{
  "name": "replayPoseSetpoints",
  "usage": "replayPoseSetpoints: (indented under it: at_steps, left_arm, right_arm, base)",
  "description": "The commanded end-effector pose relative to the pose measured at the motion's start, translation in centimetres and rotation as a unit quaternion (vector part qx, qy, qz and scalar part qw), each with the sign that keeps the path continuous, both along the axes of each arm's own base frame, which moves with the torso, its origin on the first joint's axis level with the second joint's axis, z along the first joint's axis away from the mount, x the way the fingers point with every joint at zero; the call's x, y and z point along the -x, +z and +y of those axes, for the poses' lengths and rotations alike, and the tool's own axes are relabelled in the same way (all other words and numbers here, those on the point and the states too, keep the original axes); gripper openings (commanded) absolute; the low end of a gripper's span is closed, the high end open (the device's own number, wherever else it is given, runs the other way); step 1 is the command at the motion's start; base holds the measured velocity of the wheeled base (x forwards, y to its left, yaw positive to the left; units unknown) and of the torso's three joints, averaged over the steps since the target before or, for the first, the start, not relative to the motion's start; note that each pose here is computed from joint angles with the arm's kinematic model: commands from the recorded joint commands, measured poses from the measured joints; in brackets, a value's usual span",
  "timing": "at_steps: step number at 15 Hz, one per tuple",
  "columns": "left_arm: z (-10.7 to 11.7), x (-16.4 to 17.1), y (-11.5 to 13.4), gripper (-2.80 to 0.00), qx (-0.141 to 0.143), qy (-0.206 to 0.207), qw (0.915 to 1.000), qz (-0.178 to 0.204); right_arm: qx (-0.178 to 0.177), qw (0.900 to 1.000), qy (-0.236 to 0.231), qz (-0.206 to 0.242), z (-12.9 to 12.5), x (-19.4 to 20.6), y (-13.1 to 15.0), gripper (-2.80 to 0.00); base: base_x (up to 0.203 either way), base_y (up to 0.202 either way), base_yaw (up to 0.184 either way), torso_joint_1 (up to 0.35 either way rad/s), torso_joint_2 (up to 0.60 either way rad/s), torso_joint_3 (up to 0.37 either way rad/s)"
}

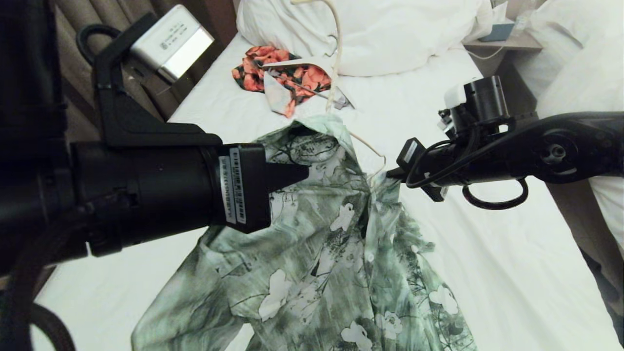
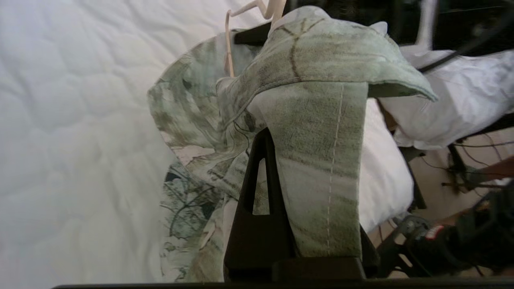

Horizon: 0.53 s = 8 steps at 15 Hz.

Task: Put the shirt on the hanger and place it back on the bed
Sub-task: Hook the other side of the shirt onto the hanger

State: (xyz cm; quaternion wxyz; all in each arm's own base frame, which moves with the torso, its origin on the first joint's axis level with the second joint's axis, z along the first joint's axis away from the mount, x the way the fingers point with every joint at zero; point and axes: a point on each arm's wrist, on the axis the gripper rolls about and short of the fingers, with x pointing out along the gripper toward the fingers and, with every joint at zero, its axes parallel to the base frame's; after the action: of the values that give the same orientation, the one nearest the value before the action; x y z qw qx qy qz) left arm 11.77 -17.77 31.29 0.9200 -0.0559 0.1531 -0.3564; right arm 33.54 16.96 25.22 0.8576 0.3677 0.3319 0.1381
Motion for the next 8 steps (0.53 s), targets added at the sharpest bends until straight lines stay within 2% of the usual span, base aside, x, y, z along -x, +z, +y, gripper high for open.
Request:
replayPoseSetpoints:
  at_steps: [1,3,8]
  left_arm:
    - [0.2,1.0,0.1,-2.80,-0.007,-0.017,0.9998,0.006]
    - [-0.3,1.0,-0.4,-2.80,-0.022,-0.023,0.9994,0.016]
    - [-1.7,1.2,-1.3,-2.80,-0.030,-0.038,0.9982,0.037]
  right_arm:
    - [0.000,1.000,-0.004,-0.002,0.0,0.0,0.1,-2.80]
    - [0.003,1.000,-0.001,-0.013,-0.1,0.1,0.6,-2.80]
    - [-0.001,0.999,0.016,-0.050,-0.1,1.8,3.0,-2.80]
  base:
    - [0.000,0.000,0.000,0.000,0.00,0.000]
    - [0.000,0.000,0.000,0.000,0.00,0.000]
    - [0.000,0.000,0.000,0.000,0.00,0.000]
